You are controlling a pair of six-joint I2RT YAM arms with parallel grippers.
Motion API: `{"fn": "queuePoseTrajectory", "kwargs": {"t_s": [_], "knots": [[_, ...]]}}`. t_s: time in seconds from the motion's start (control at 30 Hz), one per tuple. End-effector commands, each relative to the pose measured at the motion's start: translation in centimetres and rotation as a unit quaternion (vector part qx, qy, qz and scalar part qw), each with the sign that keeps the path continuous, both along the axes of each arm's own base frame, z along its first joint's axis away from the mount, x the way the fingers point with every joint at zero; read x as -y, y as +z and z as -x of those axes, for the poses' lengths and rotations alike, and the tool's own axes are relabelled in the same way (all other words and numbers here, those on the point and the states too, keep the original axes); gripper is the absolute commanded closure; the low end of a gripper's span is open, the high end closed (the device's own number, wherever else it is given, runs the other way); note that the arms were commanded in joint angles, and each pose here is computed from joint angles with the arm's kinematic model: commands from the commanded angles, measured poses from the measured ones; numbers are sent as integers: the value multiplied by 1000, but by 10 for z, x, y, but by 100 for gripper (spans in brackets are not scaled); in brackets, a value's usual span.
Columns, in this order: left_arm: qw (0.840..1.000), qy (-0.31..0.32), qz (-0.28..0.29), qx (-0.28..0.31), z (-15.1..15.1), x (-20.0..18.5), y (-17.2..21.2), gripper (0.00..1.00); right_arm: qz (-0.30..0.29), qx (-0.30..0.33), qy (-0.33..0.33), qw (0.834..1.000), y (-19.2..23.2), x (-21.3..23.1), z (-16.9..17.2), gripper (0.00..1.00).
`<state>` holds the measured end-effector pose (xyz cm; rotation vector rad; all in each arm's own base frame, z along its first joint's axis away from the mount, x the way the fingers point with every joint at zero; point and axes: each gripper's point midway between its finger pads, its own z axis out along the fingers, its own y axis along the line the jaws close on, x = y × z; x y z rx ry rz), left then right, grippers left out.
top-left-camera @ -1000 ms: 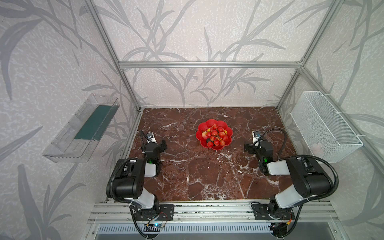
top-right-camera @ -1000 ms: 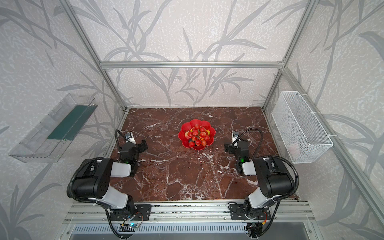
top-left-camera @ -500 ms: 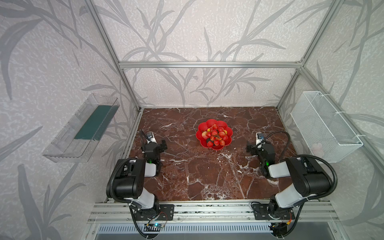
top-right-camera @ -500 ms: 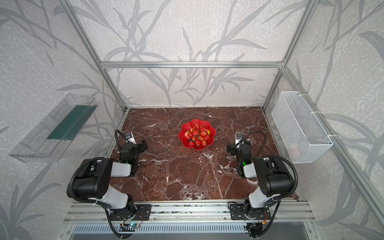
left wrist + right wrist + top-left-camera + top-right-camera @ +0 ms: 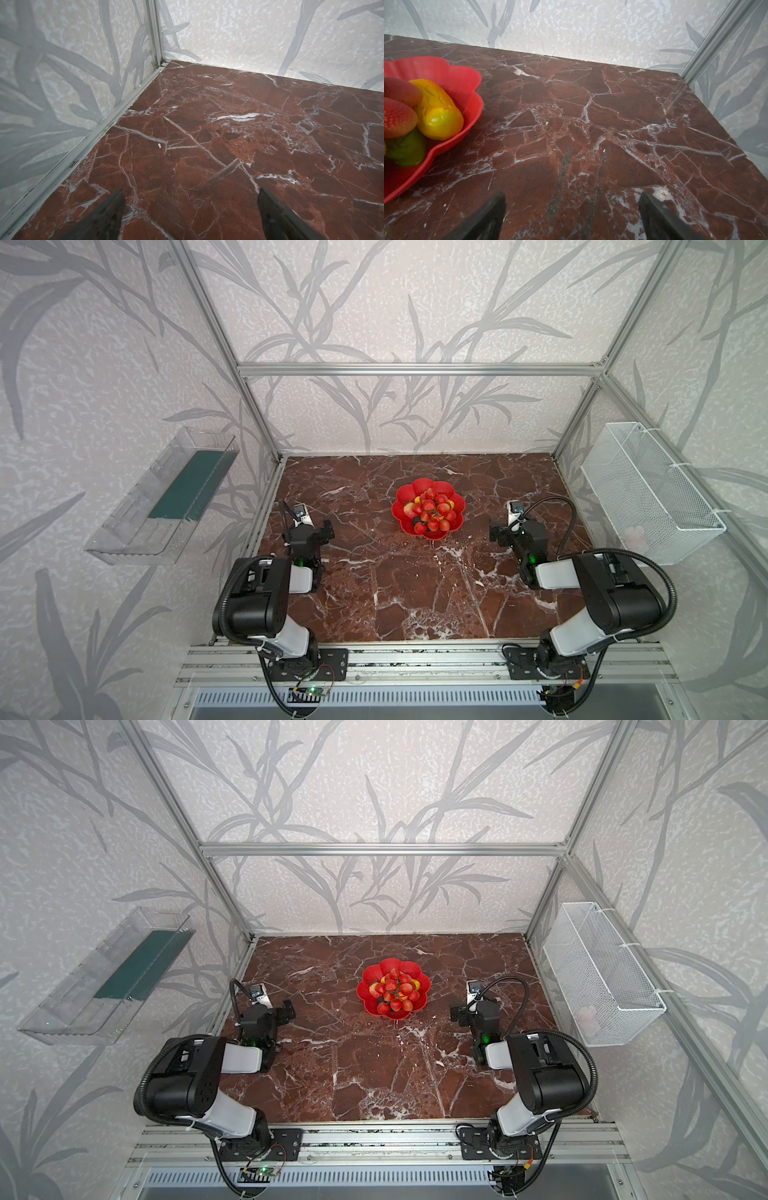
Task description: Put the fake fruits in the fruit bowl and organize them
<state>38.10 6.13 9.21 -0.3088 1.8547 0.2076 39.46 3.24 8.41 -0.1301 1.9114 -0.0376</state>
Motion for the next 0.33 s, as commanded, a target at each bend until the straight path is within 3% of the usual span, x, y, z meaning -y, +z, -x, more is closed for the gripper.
{"fn": "queuePoseTrajectory", "kwargs": {"t_s": [0.0,0.07,0.13,0.23,0.3], "knots": [[1000,-4,-10,6,-5,1,6,1,-1,19,-29,999,9,10,-2,1],[1000,-4,-10,6,-5,1,6,1,1,31,-62,998,11,20,0,1],[999,-33,-10,8,-7,10,6,1,6,20,-19,1000,10,5,-3,1],[1000,-28,-10,-8,-10,8,4,1,4,19,-8,1000,9,1,-3,1],[1000,-28,-13,-3,-10,9,5,1,7,25,-54,998,10,16,-1,1]]}}
